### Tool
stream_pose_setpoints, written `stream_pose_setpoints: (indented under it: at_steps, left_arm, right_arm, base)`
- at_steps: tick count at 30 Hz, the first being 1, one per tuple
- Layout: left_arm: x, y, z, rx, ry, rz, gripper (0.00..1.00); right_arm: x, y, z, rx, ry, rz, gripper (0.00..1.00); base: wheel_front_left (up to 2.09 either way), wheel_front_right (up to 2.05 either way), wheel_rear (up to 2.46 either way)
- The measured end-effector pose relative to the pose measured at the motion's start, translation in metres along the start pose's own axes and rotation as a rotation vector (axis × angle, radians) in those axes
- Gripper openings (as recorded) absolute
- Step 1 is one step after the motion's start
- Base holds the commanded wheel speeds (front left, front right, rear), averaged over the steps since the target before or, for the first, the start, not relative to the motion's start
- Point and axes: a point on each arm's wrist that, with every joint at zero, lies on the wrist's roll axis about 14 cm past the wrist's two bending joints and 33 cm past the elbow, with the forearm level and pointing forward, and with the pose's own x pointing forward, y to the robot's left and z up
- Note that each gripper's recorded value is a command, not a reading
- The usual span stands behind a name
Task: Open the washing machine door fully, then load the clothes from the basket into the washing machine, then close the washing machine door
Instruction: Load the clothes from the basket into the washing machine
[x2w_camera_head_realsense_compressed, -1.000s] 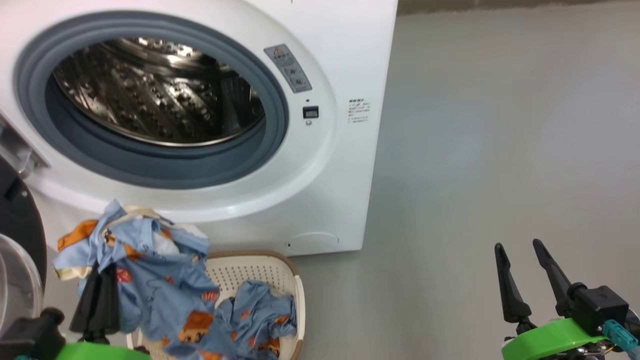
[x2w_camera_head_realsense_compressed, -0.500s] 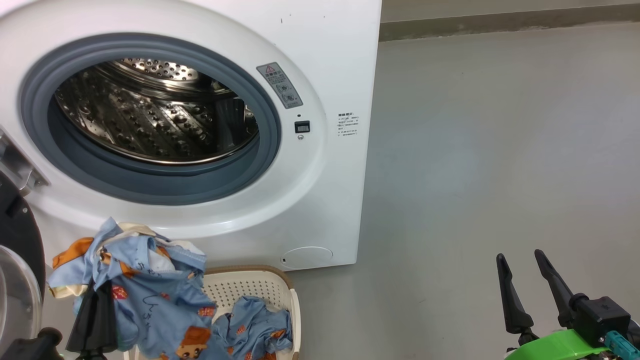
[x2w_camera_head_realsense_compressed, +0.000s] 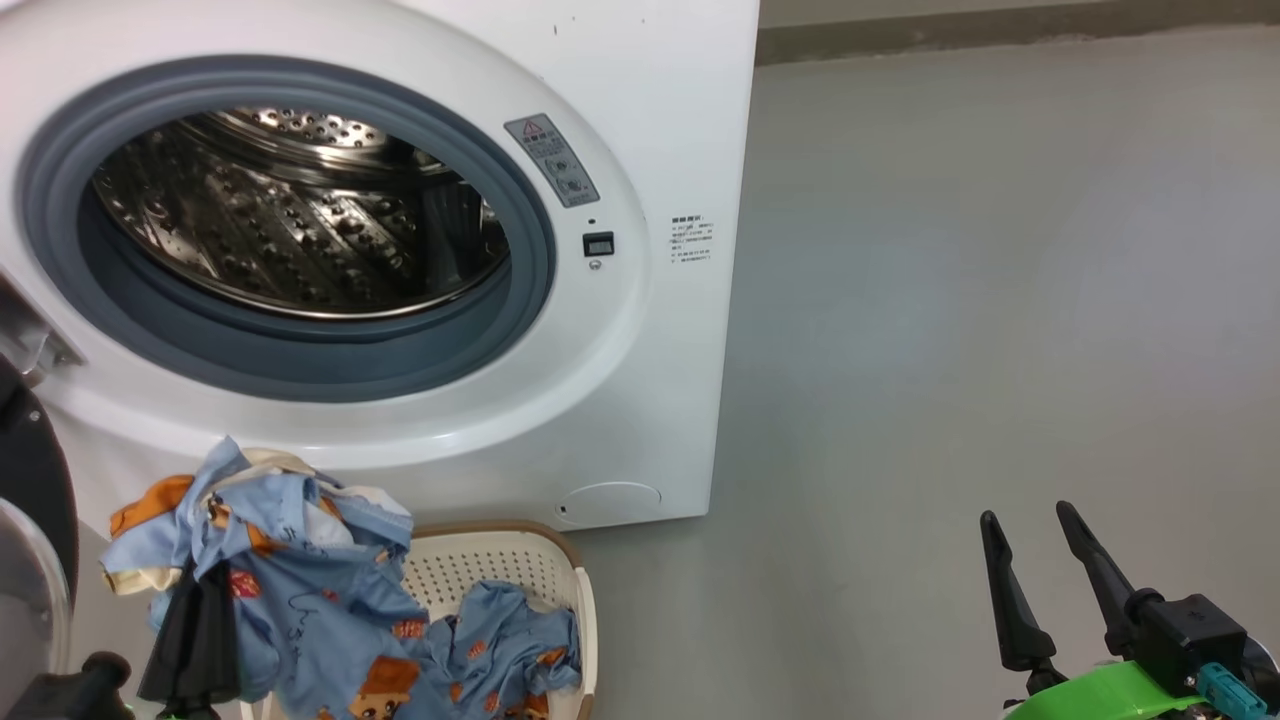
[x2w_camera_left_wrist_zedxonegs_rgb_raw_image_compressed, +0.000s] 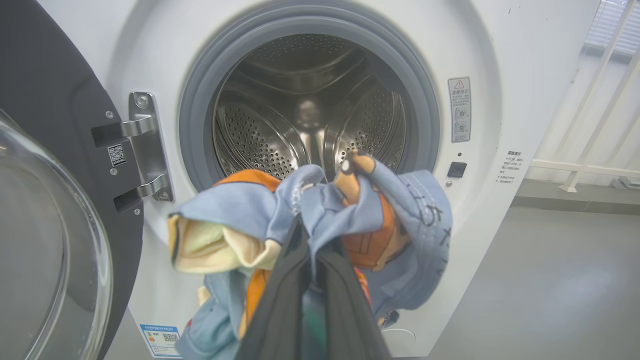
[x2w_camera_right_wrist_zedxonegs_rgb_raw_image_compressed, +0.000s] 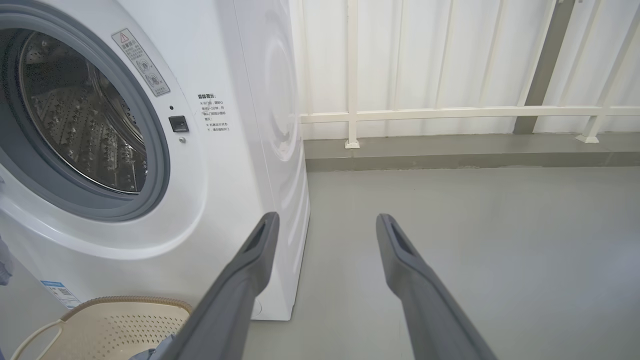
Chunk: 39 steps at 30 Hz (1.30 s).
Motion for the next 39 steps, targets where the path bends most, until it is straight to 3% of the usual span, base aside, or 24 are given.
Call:
stream_pose_setpoints:
  at_steps: [6,23,39]
  left_arm:
    - [0.015,0.001,-0.003,-0.023,-0.001,0.001,0.0]
    - [0.162,0.002,0.012,0.002,-0.141,-0.103,0.0]
    - [0.231,0.012,-0.101,-0.05,0.057,-0.121,0.0]
  right_arm:
    - [0.002,-0.002,-0.01,0.0,0.03,-0.005,1.0]
    - [0.035,-0.006,-0.055,-0.013,0.136,-0.01,1.0]
    - [0.043,-0.021,-0.103,-0.003,0.249,-0.054,1.0]
  base:
    - [0.0,0.0,0.0]
    - [0.0,0.0,0.0]
    - [0.0,0.0,0.0]
